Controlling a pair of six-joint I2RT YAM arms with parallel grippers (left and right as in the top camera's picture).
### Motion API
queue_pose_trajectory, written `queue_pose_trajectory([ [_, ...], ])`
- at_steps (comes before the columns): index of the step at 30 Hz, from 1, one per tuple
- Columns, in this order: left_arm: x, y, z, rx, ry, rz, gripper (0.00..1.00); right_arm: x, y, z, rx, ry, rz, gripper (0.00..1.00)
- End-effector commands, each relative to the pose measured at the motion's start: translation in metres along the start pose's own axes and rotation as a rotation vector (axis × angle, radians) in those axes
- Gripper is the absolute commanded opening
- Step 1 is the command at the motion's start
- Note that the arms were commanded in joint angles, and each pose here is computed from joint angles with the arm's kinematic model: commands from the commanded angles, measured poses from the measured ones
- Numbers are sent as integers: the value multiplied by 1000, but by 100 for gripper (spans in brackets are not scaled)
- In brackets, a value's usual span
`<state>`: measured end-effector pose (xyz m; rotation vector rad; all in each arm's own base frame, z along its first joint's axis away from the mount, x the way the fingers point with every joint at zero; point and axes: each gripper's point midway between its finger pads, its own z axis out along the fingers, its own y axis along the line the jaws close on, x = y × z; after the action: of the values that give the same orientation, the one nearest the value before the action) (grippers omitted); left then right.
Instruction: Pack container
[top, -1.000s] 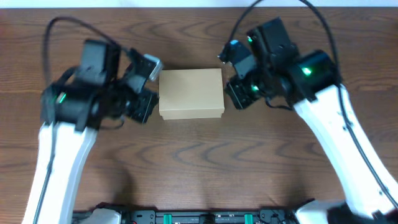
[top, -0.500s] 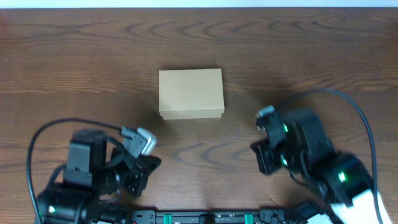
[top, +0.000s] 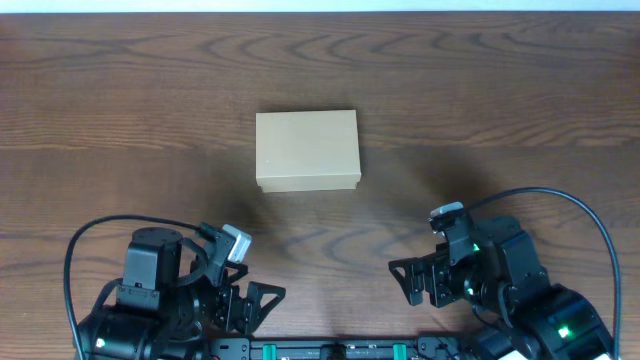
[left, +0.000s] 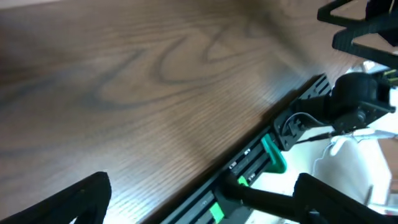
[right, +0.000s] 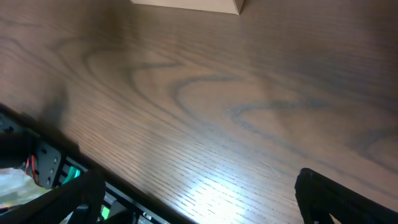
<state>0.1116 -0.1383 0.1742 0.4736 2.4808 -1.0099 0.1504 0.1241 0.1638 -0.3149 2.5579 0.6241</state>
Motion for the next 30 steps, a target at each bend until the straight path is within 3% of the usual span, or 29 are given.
queue_pose_trajectory([
  [1,1,0,-1,-2,-1,-69,95,2,-2,2,6,6,18,99],
  [13,3,57,-14,-353,-31,-64,95,2,-2,2,6,5,18,99],
  [18,19,57,-24,-384,-43,-81,95,2,-2,2,6,6,18,99],
  [24,10,64,-49,-476,-248,-96,95,2,-2,2,6,6,18,99],
  [30,-39,57,-87,-552,-583,36,95,2,-2,2,6,6,18,99],
])
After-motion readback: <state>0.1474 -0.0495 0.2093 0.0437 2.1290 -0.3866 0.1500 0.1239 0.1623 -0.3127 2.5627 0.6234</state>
